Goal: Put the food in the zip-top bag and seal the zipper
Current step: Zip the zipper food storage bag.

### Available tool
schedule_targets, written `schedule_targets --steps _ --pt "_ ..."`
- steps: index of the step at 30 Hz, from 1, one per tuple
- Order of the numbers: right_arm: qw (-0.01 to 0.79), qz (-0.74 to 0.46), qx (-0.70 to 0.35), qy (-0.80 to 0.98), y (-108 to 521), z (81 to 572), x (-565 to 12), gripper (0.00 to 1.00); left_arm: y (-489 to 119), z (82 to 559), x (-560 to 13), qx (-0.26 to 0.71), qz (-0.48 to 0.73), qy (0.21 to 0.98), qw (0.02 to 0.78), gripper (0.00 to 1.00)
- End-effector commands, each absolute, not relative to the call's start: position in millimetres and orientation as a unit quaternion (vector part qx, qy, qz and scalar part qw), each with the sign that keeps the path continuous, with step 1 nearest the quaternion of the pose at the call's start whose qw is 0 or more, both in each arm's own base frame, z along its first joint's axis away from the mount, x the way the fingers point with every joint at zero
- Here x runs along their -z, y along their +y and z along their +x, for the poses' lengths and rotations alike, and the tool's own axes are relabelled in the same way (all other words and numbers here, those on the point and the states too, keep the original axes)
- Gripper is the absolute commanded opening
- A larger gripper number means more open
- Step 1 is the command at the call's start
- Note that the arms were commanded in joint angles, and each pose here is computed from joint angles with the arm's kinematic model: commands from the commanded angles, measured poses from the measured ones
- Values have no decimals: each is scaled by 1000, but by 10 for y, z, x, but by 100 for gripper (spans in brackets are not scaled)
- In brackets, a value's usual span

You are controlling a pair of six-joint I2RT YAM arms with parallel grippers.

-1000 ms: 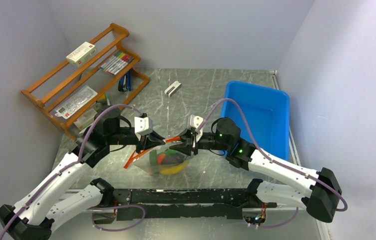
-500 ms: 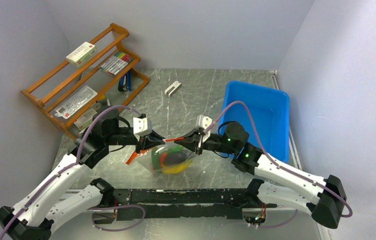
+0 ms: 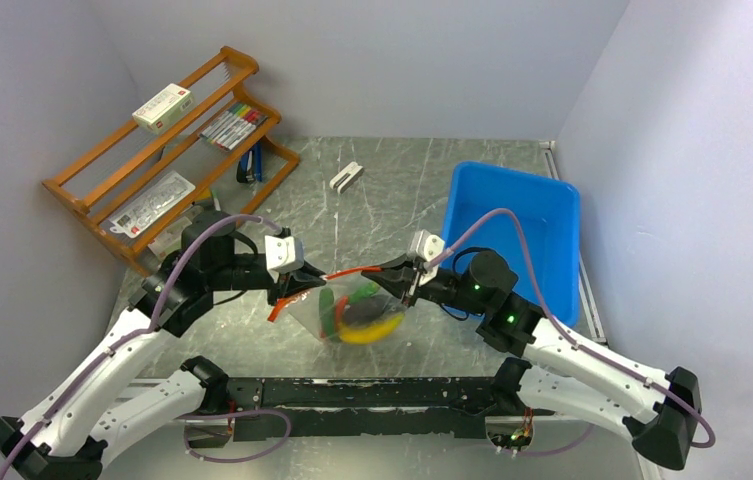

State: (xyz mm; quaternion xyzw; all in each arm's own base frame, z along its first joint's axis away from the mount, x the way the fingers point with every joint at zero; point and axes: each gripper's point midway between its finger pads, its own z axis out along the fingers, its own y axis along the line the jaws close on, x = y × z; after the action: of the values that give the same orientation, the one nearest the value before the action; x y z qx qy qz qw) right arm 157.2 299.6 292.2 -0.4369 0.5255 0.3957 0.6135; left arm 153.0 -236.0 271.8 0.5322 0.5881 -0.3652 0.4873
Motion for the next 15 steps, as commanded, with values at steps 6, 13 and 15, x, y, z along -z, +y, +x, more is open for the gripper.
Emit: schedule_targets --steps 6,13,15 --pt "664 -413 -339 523 2804 1764 -3151 0 -2089 1595 -2684 292 526 630 491 7" --pt "668 -407 -298 547 2663 1871 -3039 0 -1941 1604 -2605 252 532 641 493 7" --pt "663 -408 -283 560 2636 1917 -2961 0 -1940 1593 -2614 252 535 637 495 7"
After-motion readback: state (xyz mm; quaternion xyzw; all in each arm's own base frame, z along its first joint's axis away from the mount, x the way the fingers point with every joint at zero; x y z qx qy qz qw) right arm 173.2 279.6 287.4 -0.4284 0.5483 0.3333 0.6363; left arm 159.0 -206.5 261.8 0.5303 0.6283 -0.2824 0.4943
